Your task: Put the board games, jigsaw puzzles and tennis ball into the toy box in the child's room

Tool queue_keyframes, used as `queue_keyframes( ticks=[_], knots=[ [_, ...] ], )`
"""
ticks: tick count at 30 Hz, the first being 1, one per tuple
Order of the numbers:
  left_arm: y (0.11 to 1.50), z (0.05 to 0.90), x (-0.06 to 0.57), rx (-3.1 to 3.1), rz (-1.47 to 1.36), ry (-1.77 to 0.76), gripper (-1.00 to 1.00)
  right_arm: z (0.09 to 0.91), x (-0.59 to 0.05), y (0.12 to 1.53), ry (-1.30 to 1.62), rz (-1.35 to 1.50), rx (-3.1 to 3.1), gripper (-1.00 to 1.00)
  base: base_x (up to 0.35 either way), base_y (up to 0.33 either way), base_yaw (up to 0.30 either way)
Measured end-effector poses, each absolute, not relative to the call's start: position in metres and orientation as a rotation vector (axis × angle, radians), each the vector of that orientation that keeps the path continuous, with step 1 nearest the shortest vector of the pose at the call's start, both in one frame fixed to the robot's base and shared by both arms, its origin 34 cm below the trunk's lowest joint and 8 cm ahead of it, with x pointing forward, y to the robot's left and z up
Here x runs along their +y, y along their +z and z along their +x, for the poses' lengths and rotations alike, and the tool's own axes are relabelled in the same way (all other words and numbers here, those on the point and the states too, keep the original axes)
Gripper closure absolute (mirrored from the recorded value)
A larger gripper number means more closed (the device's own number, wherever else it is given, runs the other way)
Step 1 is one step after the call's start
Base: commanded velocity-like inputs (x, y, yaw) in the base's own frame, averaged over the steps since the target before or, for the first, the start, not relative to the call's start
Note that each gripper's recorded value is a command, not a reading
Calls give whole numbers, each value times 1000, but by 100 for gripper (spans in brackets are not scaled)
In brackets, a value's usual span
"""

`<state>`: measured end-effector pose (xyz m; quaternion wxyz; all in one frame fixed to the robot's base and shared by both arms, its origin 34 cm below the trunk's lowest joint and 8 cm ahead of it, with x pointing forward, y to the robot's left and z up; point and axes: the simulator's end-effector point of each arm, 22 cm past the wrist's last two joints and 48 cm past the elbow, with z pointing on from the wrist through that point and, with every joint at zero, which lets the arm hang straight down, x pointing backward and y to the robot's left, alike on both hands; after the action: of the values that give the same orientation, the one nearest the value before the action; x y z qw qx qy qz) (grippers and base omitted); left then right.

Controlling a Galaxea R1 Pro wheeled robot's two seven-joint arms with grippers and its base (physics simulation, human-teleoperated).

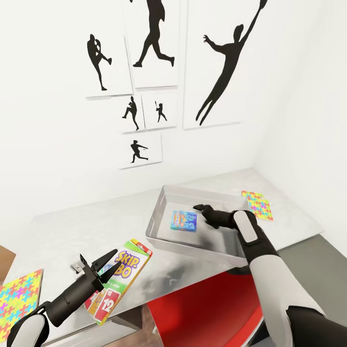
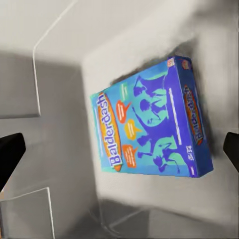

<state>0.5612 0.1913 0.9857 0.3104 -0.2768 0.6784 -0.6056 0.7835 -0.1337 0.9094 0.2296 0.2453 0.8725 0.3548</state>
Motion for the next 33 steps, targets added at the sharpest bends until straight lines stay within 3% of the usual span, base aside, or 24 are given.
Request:
queue_keyframes(
  ticks=[33],
  knots=[
    [981,561,192,1802,-741,-1591,-100,719,-190,887,749,686,2403,-100,0,0,0]
  ],
)
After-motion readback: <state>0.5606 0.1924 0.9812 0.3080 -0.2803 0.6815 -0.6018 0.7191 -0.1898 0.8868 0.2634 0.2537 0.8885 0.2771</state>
